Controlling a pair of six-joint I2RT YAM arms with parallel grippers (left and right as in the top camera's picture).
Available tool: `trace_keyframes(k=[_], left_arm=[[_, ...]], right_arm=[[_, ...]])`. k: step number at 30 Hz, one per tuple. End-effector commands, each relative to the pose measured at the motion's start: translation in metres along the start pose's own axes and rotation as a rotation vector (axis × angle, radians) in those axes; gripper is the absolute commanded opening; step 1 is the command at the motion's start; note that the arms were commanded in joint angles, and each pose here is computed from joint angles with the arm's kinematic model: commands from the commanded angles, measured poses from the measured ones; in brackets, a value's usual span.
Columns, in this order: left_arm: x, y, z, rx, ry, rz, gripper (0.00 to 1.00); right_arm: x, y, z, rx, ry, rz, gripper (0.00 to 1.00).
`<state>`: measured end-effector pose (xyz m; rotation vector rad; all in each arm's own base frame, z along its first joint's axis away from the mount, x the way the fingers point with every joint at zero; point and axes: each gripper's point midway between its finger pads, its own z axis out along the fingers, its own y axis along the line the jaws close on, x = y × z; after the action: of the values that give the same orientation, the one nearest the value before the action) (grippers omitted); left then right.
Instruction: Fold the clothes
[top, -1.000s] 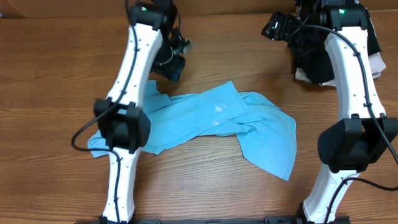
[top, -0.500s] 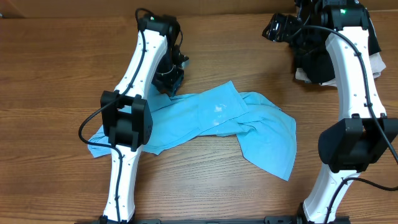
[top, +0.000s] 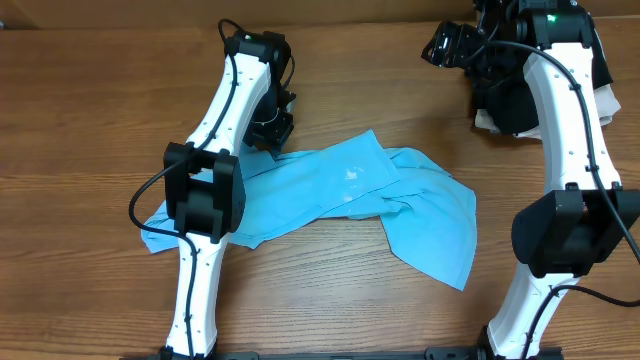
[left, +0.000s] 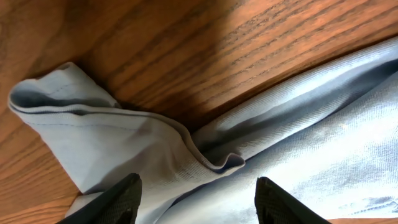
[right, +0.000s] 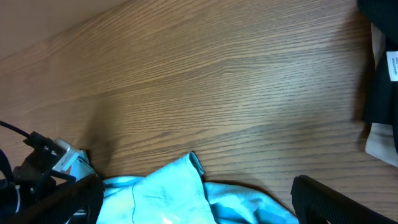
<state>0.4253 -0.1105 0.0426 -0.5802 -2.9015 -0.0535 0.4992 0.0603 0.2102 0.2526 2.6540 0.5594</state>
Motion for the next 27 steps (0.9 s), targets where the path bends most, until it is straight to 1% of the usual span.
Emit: trace_keyframes(k=[1,4,6,11,13,14,19,22,24,26,27], left_arm=[[0.005,-0.009,0.006,-0.012,0.028,0.016,0.61],[0.010,-0.006,0.021,-0.030,0.061,0.030,0.59],[0.013,-0.003,0.030,-0.045,0.078,0.030,0.51],[0.013,-0.003,0.033,-0.051,0.081,0.033,0.41],[0.013,-0.003,0.033,-0.054,0.081,0.033,0.34],[0.014,-0.002,0.033,-0.059,0.083,0.031,0.32],[0.018,0.010,0.025,-0.122,0.095,-0.028,0.26],[0.015,0.013,0.015,-0.132,0.075,-0.045,0.24],[0.012,0.015,0.007,-0.144,0.057,-0.064,0.20],[0.010,0.016,-0.002,-0.145,0.038,-0.072,0.12],[0.008,0.017,-0.008,-0.146,0.023,-0.075,0.04]], right_arm=[[-0.005,0.005,-0.015,0.000,-0.040,-0.020,1.00],[-0.005,0.005,-0.015,0.000,-0.039,-0.020,1.00],[-0.005,0.005,-0.015,0.000,-0.039,-0.020,1.00],[-0.007,0.005,-0.015,-0.002,-0.046,-0.023,1.00],[-0.007,0.005,-0.016,-0.002,-0.048,-0.023,1.00],[-0.007,0.005,-0.016,-0.003,-0.048,-0.024,1.00],[-0.010,0.006,-0.016,-0.006,-0.060,-0.028,1.00],[-0.011,0.007,-0.016,-0.007,-0.064,-0.029,1.00],[-0.011,0.007,-0.016,-0.007,-0.064,-0.029,1.00],[-0.011,0.007,-0.016,-0.007,-0.063,-0.029,1.00],[-0.011,0.007,-0.016,-0.007,-0.063,-0.029,1.00]])
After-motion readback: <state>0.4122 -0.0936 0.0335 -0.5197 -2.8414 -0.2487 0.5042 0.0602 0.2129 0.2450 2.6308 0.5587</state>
